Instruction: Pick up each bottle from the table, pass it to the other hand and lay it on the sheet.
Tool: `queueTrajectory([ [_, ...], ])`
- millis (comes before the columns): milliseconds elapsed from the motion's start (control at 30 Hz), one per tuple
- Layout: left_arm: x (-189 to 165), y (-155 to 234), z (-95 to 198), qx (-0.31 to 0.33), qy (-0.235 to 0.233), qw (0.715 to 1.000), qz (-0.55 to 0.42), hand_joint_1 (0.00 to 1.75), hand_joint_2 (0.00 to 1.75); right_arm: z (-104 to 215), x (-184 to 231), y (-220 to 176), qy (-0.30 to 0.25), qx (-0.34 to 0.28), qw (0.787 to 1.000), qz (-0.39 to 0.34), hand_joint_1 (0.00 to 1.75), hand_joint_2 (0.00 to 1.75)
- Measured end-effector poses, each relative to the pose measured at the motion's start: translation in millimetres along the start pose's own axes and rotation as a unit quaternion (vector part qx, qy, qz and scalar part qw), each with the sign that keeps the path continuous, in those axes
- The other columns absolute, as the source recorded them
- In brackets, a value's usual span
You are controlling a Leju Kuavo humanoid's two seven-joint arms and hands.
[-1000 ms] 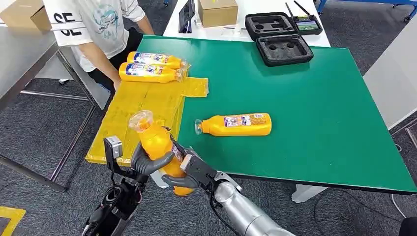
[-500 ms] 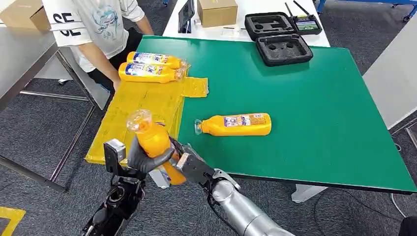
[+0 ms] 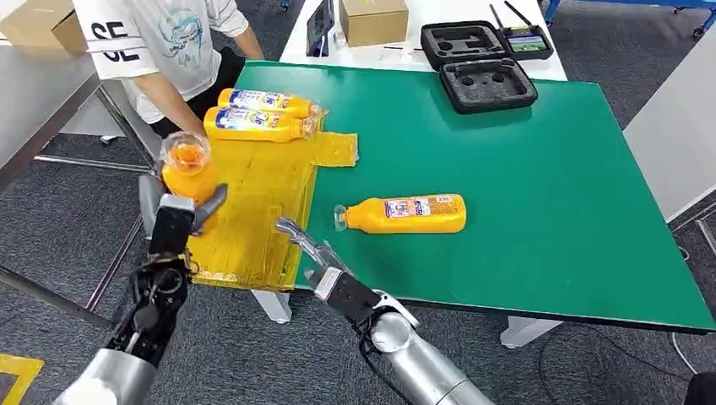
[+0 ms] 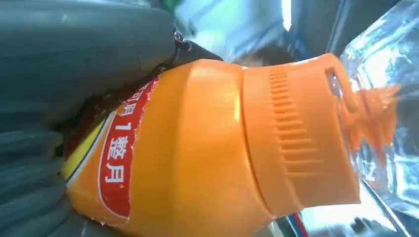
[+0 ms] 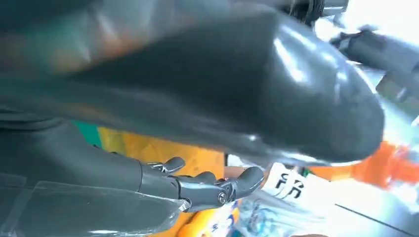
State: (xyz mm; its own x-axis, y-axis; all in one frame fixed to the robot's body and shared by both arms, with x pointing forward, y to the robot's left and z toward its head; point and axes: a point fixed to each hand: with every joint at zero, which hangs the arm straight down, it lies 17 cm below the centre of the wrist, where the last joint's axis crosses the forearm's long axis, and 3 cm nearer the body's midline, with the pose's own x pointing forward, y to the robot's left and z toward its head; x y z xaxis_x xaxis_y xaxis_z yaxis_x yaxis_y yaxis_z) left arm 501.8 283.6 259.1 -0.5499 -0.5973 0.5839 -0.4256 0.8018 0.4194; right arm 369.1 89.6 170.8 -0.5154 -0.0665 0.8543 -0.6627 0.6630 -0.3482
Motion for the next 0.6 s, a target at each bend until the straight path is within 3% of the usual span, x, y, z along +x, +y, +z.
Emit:
queueTrajectory([
  [33,-2.3,1.4,-5.3,0.0,-0.003,1.0,-0.019,1.59,1.75,-0.3,1.7,0.1,-0.002,-0.001,1.0,0.0,0.0,0.0],
  [133,-15.0,-4.1,-20.7,-0.03,-0.004,0.995,-0.097,1.75,1.75,-2.2,8.3,-2.2,-0.01,-0.008,1.0,-0.003,0.0,0.0],
  [267,-38.4,-32.5,-37.3,-0.126,0.001,0.975,-0.181,1.75,1.75,-3.6,22.2,-11.3,-0.03,-0.029,0.999,-0.014,0.0,0.0],
  [367,-44.5,-37.1,-43.0,-0.145,0.0,0.97,-0.194,1.75,1.75,-4.3,28.5,-16.3,-0.039,-0.035,0.999,-0.014,0.0,0.0],
  [433,-54.8,-54.5,-39.2,-0.196,0.007,0.958,-0.21,1.75,1.75,-3.8,34.0,-21.5,-0.047,-0.047,0.997,-0.024,0.0,0.0],
  [600,-83.1,-114.4,5.6,-0.366,0.028,0.9,-0.234,1.75,1.75,-6.9,50.1,-32.4,-0.07,-0.064,0.995,-0.033,0.0,0.0],
])
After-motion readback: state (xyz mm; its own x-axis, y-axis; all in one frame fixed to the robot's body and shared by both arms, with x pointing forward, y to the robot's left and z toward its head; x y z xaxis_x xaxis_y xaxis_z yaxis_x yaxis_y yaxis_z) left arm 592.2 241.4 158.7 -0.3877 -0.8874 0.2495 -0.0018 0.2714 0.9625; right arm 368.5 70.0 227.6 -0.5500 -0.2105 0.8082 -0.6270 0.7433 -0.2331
